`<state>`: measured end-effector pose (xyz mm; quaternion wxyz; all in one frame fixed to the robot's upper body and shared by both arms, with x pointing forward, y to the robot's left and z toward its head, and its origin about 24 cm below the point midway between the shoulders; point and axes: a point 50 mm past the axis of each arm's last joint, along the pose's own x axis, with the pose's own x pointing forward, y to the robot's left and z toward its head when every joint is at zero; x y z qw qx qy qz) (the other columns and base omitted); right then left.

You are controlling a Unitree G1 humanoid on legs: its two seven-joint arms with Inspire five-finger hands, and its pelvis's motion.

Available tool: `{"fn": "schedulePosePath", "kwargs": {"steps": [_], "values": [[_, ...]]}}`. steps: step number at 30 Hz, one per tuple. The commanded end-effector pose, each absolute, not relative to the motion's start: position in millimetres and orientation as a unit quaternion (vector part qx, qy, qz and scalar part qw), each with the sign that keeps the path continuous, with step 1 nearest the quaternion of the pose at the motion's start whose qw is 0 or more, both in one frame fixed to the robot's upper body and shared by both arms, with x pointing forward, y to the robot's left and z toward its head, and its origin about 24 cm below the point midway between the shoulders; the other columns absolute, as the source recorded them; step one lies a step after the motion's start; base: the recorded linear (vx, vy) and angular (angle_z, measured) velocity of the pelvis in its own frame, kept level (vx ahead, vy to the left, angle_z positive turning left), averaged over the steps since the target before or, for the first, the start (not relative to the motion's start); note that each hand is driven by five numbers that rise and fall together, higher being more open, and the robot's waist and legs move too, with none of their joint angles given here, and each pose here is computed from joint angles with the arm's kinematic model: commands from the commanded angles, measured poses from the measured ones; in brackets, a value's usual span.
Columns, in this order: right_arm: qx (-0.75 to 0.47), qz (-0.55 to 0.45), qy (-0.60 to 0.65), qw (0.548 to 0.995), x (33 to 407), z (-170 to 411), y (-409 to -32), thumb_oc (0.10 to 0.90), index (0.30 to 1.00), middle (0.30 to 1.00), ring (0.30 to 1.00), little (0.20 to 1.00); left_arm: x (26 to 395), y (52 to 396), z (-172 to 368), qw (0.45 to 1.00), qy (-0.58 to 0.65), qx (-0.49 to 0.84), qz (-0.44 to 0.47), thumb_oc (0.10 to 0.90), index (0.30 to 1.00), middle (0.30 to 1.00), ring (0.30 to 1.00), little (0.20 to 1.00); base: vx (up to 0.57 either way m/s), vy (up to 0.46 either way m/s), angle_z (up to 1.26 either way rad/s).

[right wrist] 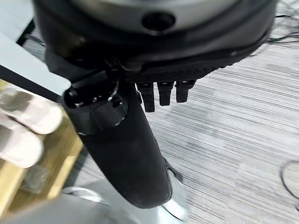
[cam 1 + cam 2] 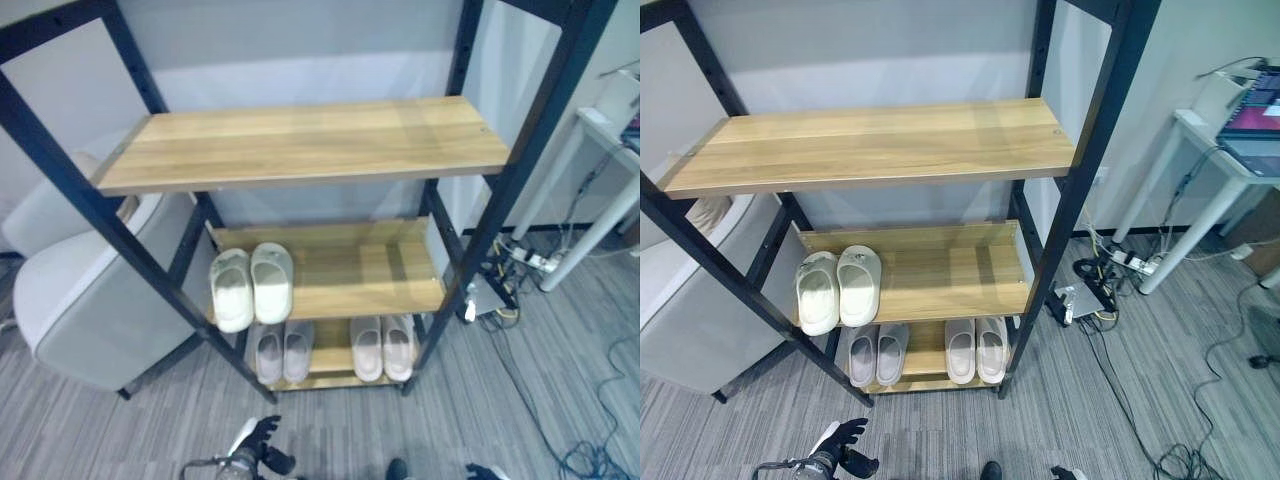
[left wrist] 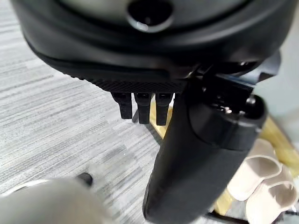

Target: Arrange the slippers neatly on the shoe rack.

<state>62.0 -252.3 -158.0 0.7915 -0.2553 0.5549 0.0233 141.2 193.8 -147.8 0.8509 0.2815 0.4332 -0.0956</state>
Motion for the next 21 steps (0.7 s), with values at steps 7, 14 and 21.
{"fn": "schedulePosePath", "kwargs": {"steps": [7, 14, 21], "values": [[-0.275, 0.026, 0.512, 0.813, 105.7, -152.2, -242.6, 0.8, 0.9, 0.9, 0.9, 0.9, 159.7, 202.6, -137.1, 0.861, 0.396, 0.305, -0.099, 0.8, 0.9, 0.9, 0.9, 0.9, -0.11, 0.165, 0.08], [-0.266, 0.05, 0.513, 0.815, 103.7, -155.9, -229.3, 0.8, 0.9, 0.9, 0.9, 0.9, 157.1, 226.2, -134.8, 0.847, 0.411, 0.326, -0.086, 0.8, 0.9, 0.9, 0.9, 0.9, -0.23, 0.099, -0.13], [-0.293, 0.077, 0.54, 0.785, 85.0, -161.8, -228.5, 0.8, 0.9, 0.9, 0.9, 0.9, 140.7, 228.2, -141.9, 0.846, 0.44, 0.296, -0.063, 0.8, 0.9, 0.9, 0.9, 0.9, -0.02, -0.056, -0.12]]}}
